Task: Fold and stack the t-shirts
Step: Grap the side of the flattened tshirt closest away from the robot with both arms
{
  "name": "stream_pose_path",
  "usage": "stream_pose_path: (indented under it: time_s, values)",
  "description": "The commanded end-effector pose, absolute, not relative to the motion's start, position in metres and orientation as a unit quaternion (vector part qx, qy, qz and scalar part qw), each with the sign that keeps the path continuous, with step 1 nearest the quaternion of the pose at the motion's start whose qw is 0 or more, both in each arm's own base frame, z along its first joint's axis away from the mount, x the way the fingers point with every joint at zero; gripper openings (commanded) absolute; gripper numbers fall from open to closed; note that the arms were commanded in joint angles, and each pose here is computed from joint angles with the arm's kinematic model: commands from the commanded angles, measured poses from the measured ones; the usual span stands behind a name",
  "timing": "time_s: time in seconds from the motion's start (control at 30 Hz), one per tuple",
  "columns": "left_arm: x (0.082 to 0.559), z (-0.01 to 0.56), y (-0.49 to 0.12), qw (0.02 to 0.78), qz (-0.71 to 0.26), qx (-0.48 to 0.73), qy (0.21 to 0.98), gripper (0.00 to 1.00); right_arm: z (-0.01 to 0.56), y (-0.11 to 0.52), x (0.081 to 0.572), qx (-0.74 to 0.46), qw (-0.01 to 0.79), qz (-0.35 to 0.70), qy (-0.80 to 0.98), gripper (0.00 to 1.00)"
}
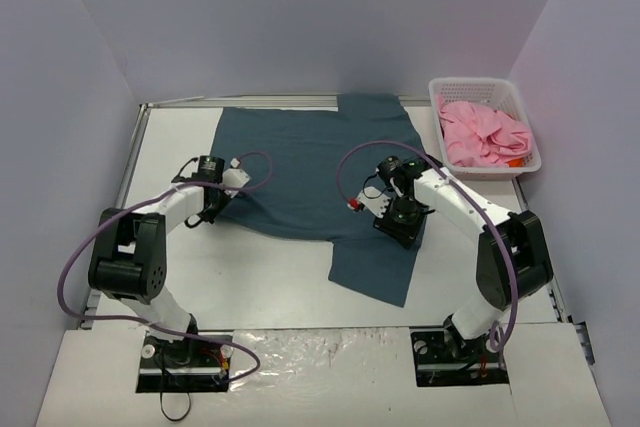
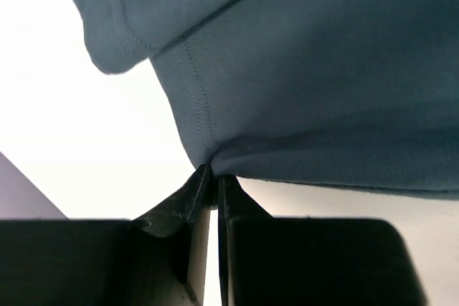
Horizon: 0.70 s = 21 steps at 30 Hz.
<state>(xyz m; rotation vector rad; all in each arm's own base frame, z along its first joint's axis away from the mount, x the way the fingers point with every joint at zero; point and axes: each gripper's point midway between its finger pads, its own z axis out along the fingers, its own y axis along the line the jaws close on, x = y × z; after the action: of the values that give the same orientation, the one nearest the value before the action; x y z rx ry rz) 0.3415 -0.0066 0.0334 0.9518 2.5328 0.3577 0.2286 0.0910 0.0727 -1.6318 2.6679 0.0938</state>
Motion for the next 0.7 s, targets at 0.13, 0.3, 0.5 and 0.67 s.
stream_pose_path:
  time_s: [0.13,0.3,0.5,0.67]
  values:
    - [0.364,0.042,0.021,0.191,0.128,0.278,0.933,0.02,0.075,0.097,0.186,-0.582,-0.066,0.041,0.81,0.27]
    - [0.368,0.039,0.02,0.189,0.126,0.272,0.935,0.02,0.072,0.114,0.164,-0.609,-0.093,0.058,0.785,0.28]
    - [0.365,0.036,0.019,0.194,0.123,0.269,0.935,0.02,0.067,0.143,0.13,-0.656,-0.116,0.06,0.744,0.29]
    - [0.361,0.036,0.02,0.195,0.119,0.269,0.936,0.02,0.055,0.158,0.109,-0.675,-0.125,0.05,0.725,0.34]
